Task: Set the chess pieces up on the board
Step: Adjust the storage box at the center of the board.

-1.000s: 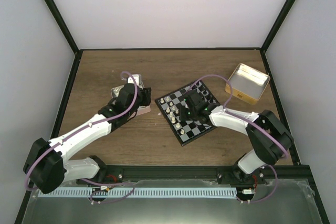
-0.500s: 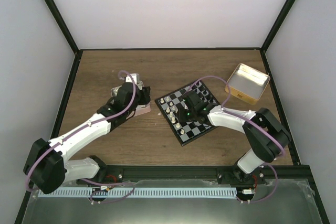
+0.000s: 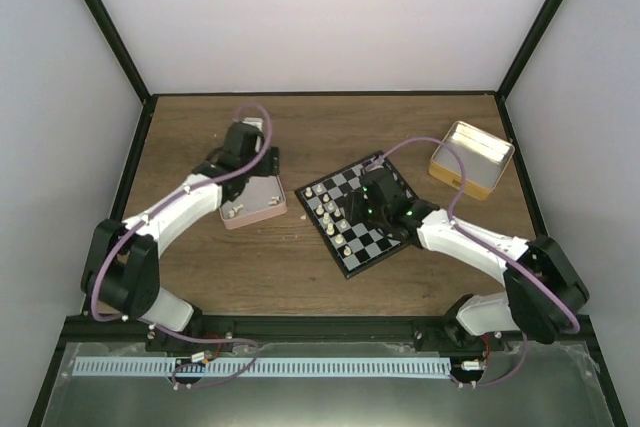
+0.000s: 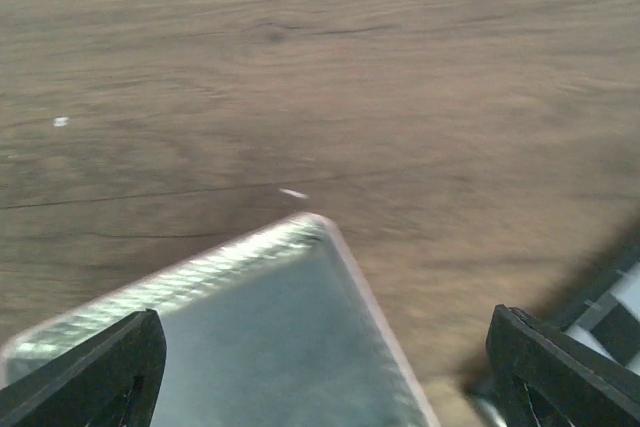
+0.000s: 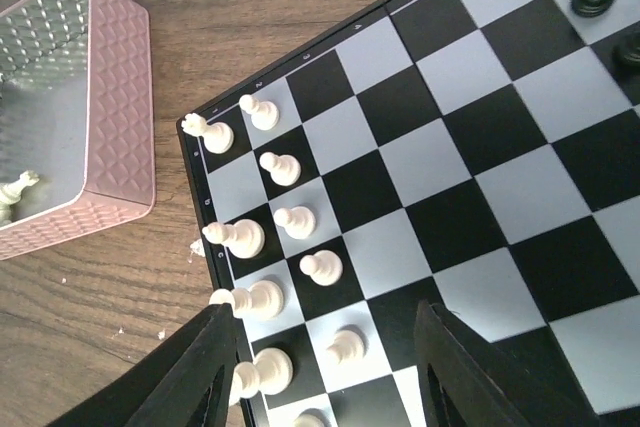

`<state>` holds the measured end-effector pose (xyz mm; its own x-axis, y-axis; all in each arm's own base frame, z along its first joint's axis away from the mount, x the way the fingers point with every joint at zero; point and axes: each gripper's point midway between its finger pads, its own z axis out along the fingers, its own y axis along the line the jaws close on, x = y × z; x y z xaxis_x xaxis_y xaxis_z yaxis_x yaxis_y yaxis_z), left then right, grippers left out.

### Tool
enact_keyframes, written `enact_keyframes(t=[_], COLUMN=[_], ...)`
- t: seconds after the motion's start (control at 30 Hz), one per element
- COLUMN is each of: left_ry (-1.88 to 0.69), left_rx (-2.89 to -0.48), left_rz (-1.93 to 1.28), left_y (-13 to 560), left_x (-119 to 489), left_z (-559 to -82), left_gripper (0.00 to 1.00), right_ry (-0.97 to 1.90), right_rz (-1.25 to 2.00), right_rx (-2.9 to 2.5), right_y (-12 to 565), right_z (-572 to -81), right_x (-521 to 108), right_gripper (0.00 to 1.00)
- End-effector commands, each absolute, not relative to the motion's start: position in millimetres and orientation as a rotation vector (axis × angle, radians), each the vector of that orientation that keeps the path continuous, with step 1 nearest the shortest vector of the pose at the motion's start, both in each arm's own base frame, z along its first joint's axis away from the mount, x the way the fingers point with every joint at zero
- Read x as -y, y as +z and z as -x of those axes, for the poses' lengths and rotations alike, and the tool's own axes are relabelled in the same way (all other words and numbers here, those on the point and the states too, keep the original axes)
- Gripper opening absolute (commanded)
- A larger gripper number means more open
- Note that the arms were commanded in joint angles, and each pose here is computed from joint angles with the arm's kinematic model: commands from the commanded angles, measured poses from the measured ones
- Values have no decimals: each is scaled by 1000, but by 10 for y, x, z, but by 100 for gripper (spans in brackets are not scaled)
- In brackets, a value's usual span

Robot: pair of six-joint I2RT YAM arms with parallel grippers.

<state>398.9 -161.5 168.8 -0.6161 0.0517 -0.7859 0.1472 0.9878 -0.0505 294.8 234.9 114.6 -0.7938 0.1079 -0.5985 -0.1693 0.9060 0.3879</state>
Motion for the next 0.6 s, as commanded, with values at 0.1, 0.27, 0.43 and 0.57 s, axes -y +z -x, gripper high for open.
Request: enact_keyframes(t=[0.1,0.27,0.43,0.57], left_ry=[-218,-69,-120,-123], left_rx=[-2337,-2442,-2404,-2403], left_rz=[-109,-265,-413,-518], left_y=[1533,1256,1137,981], left_x=[1124,794,797,841], left_z=[-4348,-4387,-4550,-4669], left_gripper=[88,87,86,85], right_ry=[526,550,539,528], right_rz=[-19,-2,49,31], right_rx=[-2373,-2364,-2361,-2365], right_y=[1237,1293,1344,1360], right_z=[-2906,-2906,-2923,-2941], right_x=[-2117,-2114,-2138,-2124], right_gripper=[53,54,54,54])
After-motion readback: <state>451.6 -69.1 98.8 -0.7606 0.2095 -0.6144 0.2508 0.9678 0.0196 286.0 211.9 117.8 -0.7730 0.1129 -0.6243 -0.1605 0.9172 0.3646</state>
